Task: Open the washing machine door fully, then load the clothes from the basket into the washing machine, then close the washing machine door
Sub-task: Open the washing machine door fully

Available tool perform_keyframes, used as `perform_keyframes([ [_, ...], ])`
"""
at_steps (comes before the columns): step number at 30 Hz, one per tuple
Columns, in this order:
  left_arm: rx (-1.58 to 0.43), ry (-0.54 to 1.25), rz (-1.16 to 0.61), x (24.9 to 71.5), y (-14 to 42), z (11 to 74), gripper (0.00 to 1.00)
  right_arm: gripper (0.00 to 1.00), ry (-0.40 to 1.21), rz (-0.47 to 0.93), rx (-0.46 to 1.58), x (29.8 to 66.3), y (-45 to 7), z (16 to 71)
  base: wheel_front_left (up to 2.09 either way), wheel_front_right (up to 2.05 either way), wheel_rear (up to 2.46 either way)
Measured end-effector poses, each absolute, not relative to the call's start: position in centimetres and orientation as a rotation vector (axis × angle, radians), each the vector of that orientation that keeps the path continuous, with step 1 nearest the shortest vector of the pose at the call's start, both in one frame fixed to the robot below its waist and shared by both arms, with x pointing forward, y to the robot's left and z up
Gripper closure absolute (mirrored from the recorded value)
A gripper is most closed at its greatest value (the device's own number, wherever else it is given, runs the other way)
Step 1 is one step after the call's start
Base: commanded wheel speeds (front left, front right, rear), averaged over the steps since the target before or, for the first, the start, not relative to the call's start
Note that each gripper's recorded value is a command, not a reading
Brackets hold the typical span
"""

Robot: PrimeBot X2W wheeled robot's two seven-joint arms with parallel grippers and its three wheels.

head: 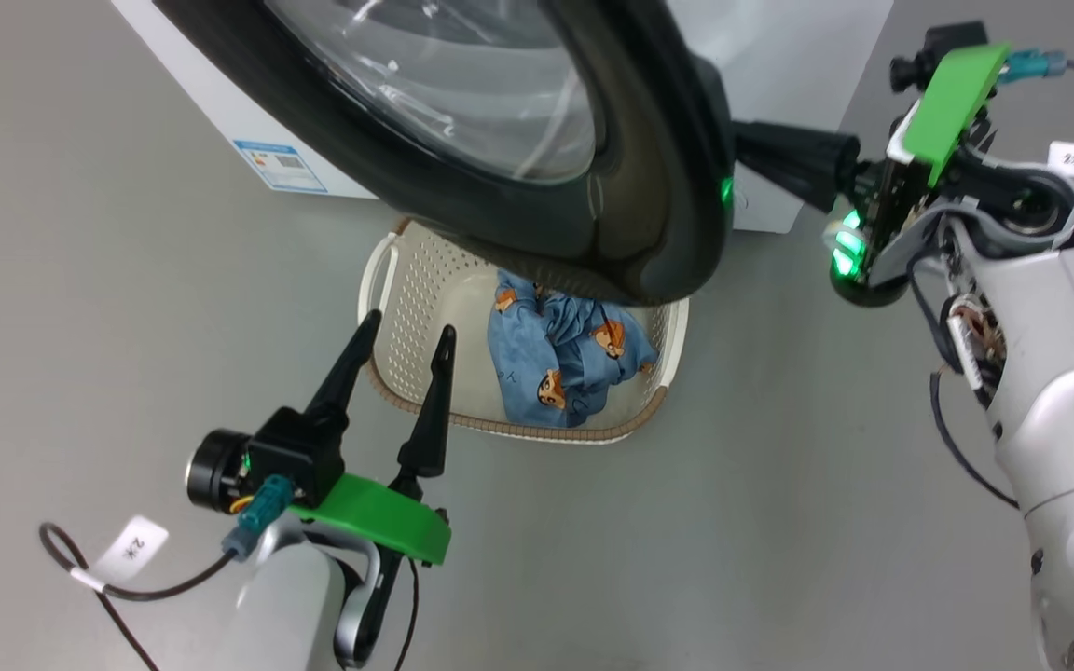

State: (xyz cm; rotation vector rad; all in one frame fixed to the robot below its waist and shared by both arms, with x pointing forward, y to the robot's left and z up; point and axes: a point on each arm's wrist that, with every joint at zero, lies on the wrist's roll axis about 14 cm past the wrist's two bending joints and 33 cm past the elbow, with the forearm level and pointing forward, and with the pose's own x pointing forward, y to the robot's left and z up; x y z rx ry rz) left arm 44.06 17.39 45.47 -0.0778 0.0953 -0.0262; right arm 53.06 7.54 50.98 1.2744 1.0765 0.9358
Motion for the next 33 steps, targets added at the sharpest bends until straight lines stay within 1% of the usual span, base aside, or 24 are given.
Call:
perform_keyframes([
  [6,-0.083,0.100,-0.022,43.3,17.5,45.5,0.00,1.00,1.111,0.985,1.281,50.8,8.1,51.1,0.00,0.00,0.00],
  [13,-0.084,0.092,-0.009,42.4,17.9,46.0,0.00,1.00,1.168,1.072,1.272,47.3,10.0,51.7,0.00,0.00,0.00],
  [18,-0.086,0.096,0.002,41.6,18.1,46.0,0.00,1.00,1.186,1.101,1.263,45.6,11.3,52.1,0.00,0.00,0.00],
  [22,-0.085,0.083,0.008,41.4,18.3,46.5,0.00,1.00,1.181,1.111,1.265,45.0,11.9,52.7,0.00,0.00,0.00],
  [33,-0.083,0.083,0.005,40.5,18.3,46.6,0.00,1.00,1.143,1.062,1.289,44.5,11.8,53.0,0.00,0.00,0.00],
])
